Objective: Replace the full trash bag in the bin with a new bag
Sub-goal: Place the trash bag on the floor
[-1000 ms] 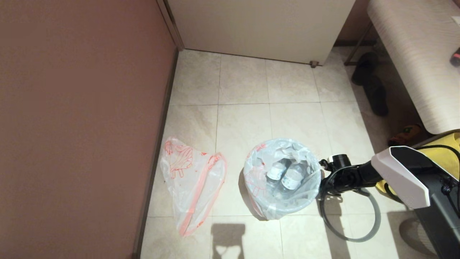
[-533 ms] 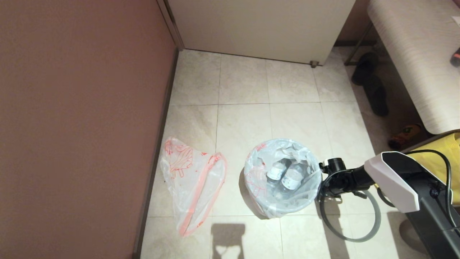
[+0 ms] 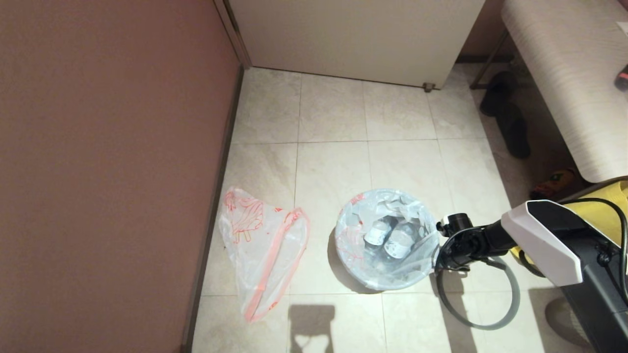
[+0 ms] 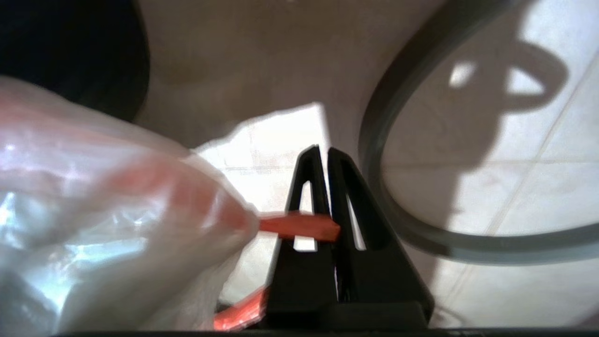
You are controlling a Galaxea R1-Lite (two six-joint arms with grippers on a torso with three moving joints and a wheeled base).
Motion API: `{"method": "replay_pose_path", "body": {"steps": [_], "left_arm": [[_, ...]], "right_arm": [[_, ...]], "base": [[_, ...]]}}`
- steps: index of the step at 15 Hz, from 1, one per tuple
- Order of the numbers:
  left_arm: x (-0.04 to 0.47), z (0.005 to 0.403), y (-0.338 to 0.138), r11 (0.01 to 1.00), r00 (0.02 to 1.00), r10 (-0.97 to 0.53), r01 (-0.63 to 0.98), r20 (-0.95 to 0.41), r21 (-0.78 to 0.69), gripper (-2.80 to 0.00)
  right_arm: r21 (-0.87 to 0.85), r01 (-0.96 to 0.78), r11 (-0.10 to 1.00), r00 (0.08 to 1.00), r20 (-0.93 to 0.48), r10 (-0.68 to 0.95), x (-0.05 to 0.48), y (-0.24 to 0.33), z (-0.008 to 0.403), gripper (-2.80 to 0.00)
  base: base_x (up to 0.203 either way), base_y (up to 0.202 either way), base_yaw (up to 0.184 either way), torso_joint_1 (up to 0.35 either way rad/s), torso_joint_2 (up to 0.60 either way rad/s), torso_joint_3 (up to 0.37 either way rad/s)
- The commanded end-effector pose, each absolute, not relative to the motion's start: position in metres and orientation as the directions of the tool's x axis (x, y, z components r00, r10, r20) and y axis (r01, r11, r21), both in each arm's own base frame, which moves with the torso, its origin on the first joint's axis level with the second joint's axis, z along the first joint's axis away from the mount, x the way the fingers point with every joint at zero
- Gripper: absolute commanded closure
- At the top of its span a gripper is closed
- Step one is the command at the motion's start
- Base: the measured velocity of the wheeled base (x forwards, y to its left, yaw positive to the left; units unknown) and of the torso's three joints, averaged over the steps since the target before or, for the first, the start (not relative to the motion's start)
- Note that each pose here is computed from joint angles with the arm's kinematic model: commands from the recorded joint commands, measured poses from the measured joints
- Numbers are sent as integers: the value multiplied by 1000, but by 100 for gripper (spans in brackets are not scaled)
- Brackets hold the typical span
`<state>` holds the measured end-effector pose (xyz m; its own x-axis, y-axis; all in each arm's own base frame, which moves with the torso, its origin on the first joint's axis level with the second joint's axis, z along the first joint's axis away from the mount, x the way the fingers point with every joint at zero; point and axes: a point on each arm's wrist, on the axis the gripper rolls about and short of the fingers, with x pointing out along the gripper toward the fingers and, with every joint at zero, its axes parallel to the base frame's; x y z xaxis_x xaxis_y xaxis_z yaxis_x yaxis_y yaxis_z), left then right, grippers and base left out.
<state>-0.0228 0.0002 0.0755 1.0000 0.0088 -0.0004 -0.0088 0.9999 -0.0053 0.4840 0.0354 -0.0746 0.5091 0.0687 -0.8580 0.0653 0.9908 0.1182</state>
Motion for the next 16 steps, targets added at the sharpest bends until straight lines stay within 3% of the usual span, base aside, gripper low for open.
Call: {"method": "replay_pose_path", "body": {"steps": [1,4,6,16], "left_arm": [[-23,75,0,1000,1000,9,-9,0,-6,0],[-23,75,0,1000,1000,9,-9,0,-6,0],[-23,75,0,1000,1000,9,-9,0,-6,0],[-23,75,0,1000,1000,9,-9,0,-6,0]], "right_arm": [[118,63,991,504,-861,70,479,37,-49,0],[104,69,992,406,-911,67,462,40,-16,0],[113,87,990,395,-916,70,453,43,13,0],[276,273,922,529,-843,96,399,64,123,0]], "base": [[0,0,0,0,0,0],[0,0,0,0,0,0],[0,0,0,0,0,0],[0,0,0,0,0,0]]}}
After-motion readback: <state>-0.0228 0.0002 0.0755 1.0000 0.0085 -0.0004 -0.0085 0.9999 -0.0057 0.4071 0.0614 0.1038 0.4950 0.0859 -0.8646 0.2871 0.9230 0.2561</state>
